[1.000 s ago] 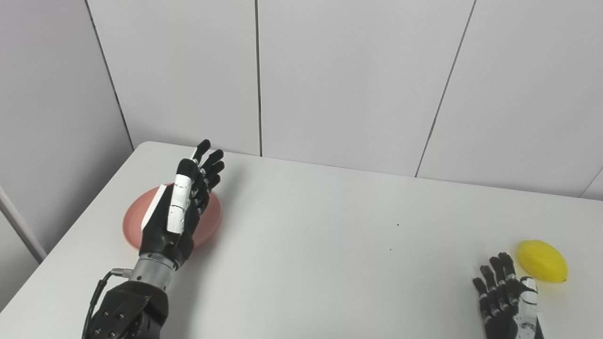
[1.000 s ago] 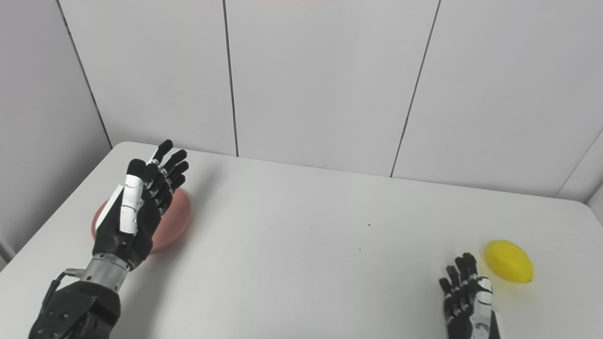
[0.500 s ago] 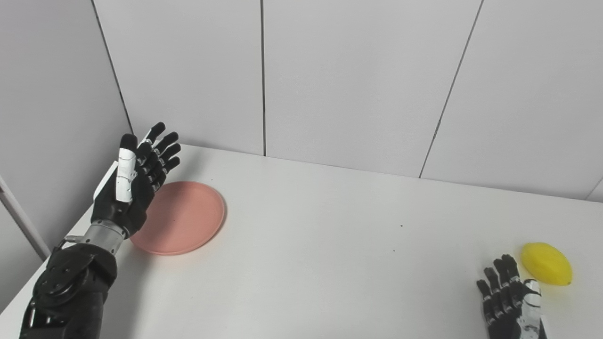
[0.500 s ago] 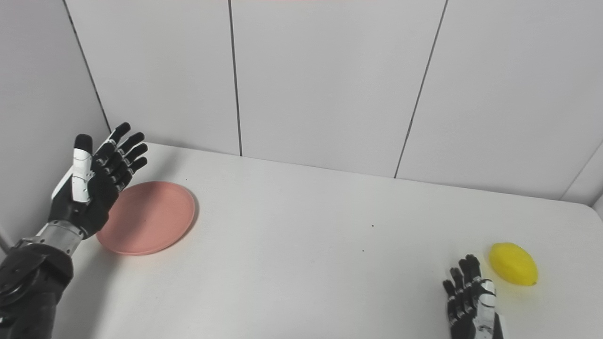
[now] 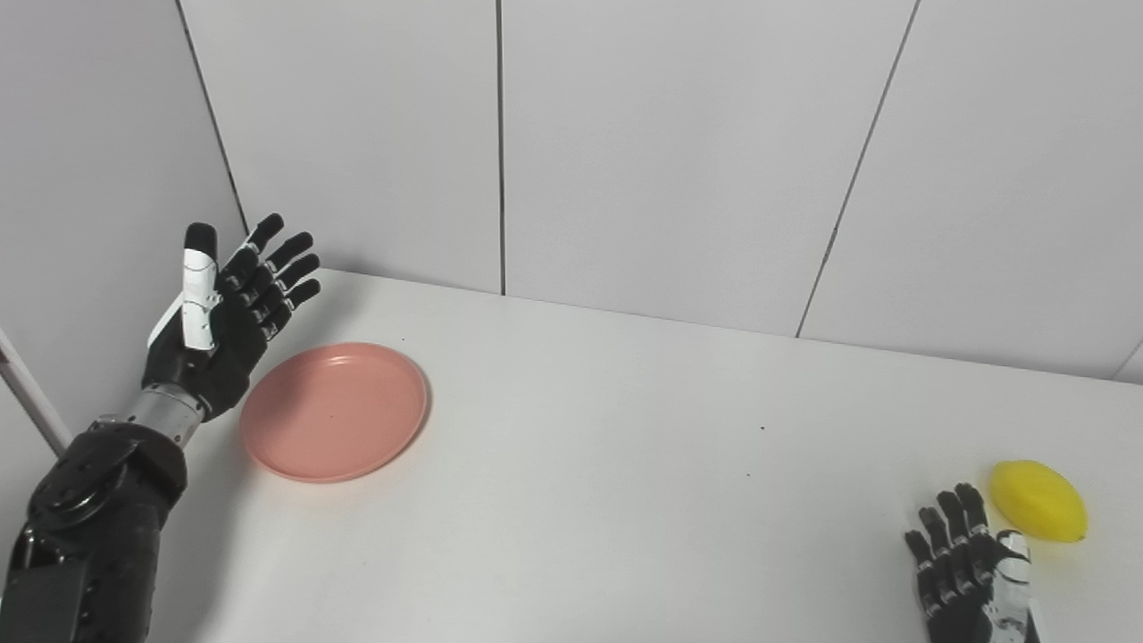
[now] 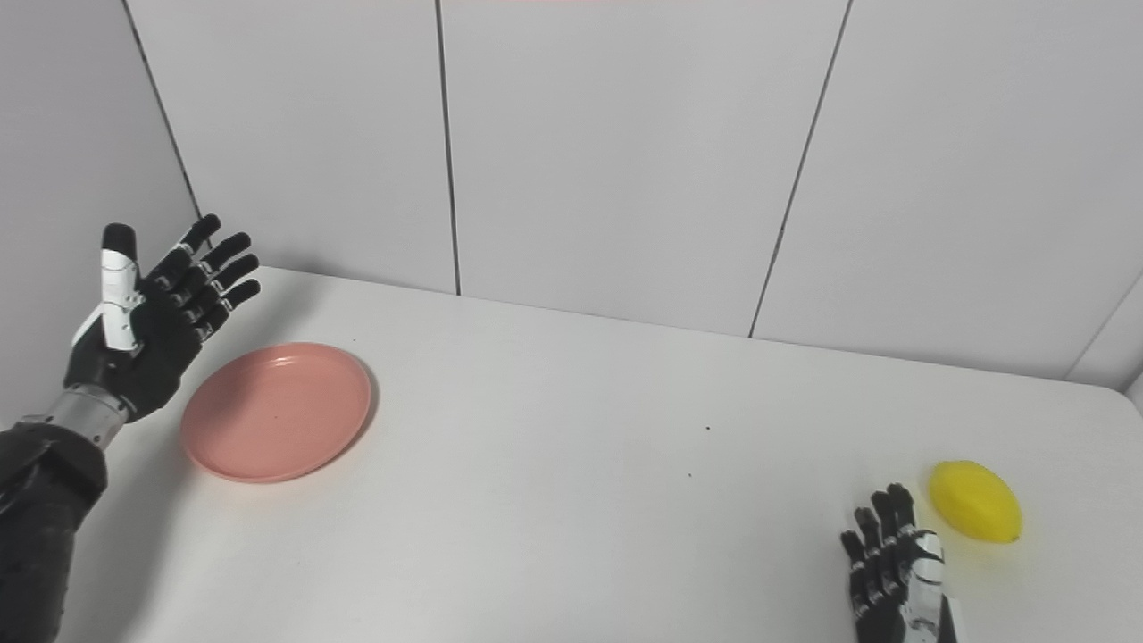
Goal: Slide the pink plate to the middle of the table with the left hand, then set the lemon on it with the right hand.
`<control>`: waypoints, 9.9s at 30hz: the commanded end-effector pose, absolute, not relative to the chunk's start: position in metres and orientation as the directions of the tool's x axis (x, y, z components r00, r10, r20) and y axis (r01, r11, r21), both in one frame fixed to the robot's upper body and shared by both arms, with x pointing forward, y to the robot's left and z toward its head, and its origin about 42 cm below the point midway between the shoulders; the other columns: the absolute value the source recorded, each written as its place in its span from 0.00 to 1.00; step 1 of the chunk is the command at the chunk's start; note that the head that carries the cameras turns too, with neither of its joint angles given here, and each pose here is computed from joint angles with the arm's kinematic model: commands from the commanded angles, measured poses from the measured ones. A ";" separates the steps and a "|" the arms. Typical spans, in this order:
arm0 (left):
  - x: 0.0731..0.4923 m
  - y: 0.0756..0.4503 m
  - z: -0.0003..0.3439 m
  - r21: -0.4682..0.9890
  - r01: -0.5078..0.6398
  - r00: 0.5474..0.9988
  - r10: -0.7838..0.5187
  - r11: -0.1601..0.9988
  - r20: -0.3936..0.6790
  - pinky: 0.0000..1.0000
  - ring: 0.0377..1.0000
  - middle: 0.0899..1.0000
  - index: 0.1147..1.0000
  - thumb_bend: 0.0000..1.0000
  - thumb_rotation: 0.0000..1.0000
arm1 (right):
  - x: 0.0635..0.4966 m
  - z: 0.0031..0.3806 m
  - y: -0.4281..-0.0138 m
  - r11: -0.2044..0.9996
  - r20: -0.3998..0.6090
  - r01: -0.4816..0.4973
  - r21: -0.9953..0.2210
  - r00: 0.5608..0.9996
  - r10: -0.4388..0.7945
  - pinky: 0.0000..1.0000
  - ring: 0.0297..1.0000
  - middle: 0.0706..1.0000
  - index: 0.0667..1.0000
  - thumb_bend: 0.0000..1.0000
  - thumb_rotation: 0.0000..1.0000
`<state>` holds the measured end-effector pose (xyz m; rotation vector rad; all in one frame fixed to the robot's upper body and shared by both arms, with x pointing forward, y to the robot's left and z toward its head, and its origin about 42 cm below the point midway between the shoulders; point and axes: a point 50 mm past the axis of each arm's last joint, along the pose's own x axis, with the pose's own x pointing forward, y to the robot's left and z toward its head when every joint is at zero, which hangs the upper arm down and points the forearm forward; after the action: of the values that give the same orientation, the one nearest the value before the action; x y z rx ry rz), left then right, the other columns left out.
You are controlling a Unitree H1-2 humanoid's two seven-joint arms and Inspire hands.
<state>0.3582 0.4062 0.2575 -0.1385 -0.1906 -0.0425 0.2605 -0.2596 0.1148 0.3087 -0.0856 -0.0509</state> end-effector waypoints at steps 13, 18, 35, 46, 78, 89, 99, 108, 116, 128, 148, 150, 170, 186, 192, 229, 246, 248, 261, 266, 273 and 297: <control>0.381 0.455 0.269 -0.109 -0.015 0.946 0.050 0.994 0.319 0.96 0.94 0.93 0.97 1.00 1.00 | 0.251 0.108 -0.266 0.953 0.042 0.060 0.298 0.996 -0.076 1.00 1.00 1.00 0.99 0.68 1.00; 0.388 0.469 0.253 -0.155 -0.045 0.949 0.090 0.987 0.301 0.93 0.92 0.91 0.95 1.00 0.96 | 0.249 0.109 -0.267 0.953 0.040 0.060 0.296 0.996 -0.075 1.00 1.00 1.00 0.98 0.68 1.00; 0.409 0.501 0.182 -0.368 -0.082 0.968 0.162 0.926 0.191 0.82 0.84 0.84 0.91 1.00 0.84 | 0.249 0.113 -0.265 0.952 0.035 0.064 0.299 0.996 -0.078 1.00 1.00 1.00 0.98 0.67 1.00; 0.406 0.473 0.151 -0.544 -0.105 0.974 0.197 0.832 0.114 0.76 0.80 0.81 0.87 1.00 0.89 | 0.249 0.113 -0.261 0.953 0.039 0.060 0.297 0.996 -0.074 1.00 1.00 1.00 0.98 0.67 1.00; 0.386 0.408 0.152 -0.519 -0.143 0.985 0.170 0.843 0.004 0.90 0.89 0.89 0.97 0.88 0.98 | 0.250 0.115 -0.254 0.954 0.034 0.057 0.293 0.997 -0.070 1.00 0.99 0.99 0.97 0.69 0.98; 0.376 0.371 0.153 -0.315 -0.166 0.984 0.180 0.935 0.016 0.84 0.85 0.84 0.91 0.93 0.92 | 0.250 0.117 -0.250 0.954 0.043 0.053 0.297 0.997 -0.069 1.00 0.98 0.98 0.96 0.70 0.98; 0.371 0.344 0.139 -0.326 -0.168 0.985 0.172 0.930 -0.018 0.88 0.86 0.85 0.93 0.90 0.94 | 0.249 0.118 -0.248 0.955 0.047 0.045 0.295 0.997 -0.061 1.00 0.98 0.98 0.96 0.70 0.99; 0.368 0.326 0.129 -0.306 -0.148 0.988 0.152 0.940 -0.013 0.88 0.85 0.84 0.92 0.89 0.90 | 0.249 0.118 -0.247 0.953 0.052 0.040 0.300 0.997 -0.058 1.00 0.98 0.97 0.95 0.70 0.98; 0.367 0.314 0.127 -0.295 -0.136 0.990 0.138 0.946 -0.014 0.87 0.85 0.83 0.90 0.90 0.91 | 0.250 0.119 -0.244 0.954 0.054 0.033 0.297 0.997 -0.052 1.00 0.98 0.97 0.95 0.70 0.97; 0.369 0.289 0.130 -0.326 -0.081 0.997 0.074 0.942 -0.036 0.91 0.88 0.86 0.92 0.87 0.92 | 0.251 0.120 -0.237 0.952 0.068 0.014 0.307 0.997 -0.036 1.00 0.99 0.98 0.95 0.70 0.96; 0.369 0.244 0.133 -0.306 -0.087 0.992 0.053 0.948 -0.119 0.88 0.86 0.86 0.92 0.88 0.97 | 0.252 0.125 -0.217 0.957 0.066 0.002 0.290 0.998 -0.022 1.00 0.98 0.97 0.95 0.71 0.97; 0.368 0.238 0.133 -0.307 -0.085 0.991 0.049 0.948 -0.123 0.87 0.86 0.85 0.92 0.88 0.96 | 0.252 0.125 -0.215 0.957 0.068 -0.003 0.289 0.998 -0.018 1.00 0.98 0.97 0.94 0.72 0.97; 0.360 0.196 0.137 -0.341 -0.019 0.993 -0.021 0.940 -0.112 0.87 0.87 0.85 0.94 0.86 0.98 | 0.252 0.131 -0.198 0.960 0.075 -0.015 0.281 0.997 -0.006 1.00 0.98 0.97 0.94 0.72 0.98; 0.355 0.162 0.133 -0.428 0.004 0.993 -0.056 0.904 -0.108 0.93 0.93 0.91 0.91 0.81 0.93 | 0.251 0.134 -0.189 0.961 0.069 -0.008 0.276 0.998 -0.011 1.00 0.96 0.96 0.95 0.75 0.97; 0.356 0.154 0.137 -0.443 0.024 0.993 -0.074 0.896 -0.096 0.94 0.93 0.91 0.90 0.81 0.94 | 0.250 0.137 -0.184 0.962 0.075 -0.015 0.274 0.997 -0.006 1.00 0.97 0.97 0.95 0.74 0.97; 0.361 0.134 0.133 -0.466 0.093 0.983 -0.156 0.880 -0.100 0.95 0.93 0.90 0.91 0.81 0.93 | 0.260 0.139 -0.157 0.970 0.088 0.047 0.240 0.994 -0.070 1.00 0.92 0.93 0.92 0.72 0.97; 0.368 0.149 0.130 -0.478 0.115 0.981 -0.176 0.871 -0.086 0.97 0.94 0.93 0.94 0.82 0.92 | 0.265 0.159 -0.160 0.955 0.138 0.119 0.272 0.977 -0.161 1.00 0.93 0.92 0.88 0.71 0.92; 0.369 0.150 0.128 -0.472 0.112 0.981 -0.173 0.874 -0.089 0.97 0.94 0.92 0.94 0.83 0.91 | 0.265 0.166 -0.163 0.955 0.157 0.138 0.263 0.970 -0.184 0.99 0.91 0.90 0.84 0.70 0.92; 0.372 0.155 0.124 -0.466 0.114 0.980 -0.175 0.877 -0.091 0.98 0.94 0.92 0.93 0.82 0.92 | 0.282 0.201 -0.188 0.964 0.324 0.261 -0.046 0.917 -0.233 0.75 0.76 0.79 0.77 0.70 0.87; 0.372 0.155 0.122 -0.470 0.113 0.980 -0.177 0.875 -0.095 0.98 0.95 0.92 0.93 0.82 0.92 | 0.300 0.223 -0.209 0.918 0.416 0.344 -0.198 0.878 -0.239 0.67 0.71 0.72 0.74 0.74 0.86; 0.372 0.154 0.121 -0.466 0.117 0.979 -0.181 0.877 -0.095 0.99 0.94 0.92 0.92 0.82 0.92 | 0.323 0.250 -0.240 0.706 0.471 0.442 -0.553 0.865 -0.173 0.67 0.75 0.75 0.68 0.79 0.87; 0.365 0.154 0.119 -0.463 0.117 0.977 -0.186 0.879 -0.105 0.98 0.94 0.92 0.92 0.81 0.90 | 0.374 0.257 -0.338 -0.029 0.492 0.491 -0.871 0.869 -0.047 0.62 0.68 0.71 0.68 0.87 0.75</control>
<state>0.3733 0.1515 0.1365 -0.4798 0.0663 -0.1858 0.3667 -0.3333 0.2337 -1.5364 -0.2682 -0.3975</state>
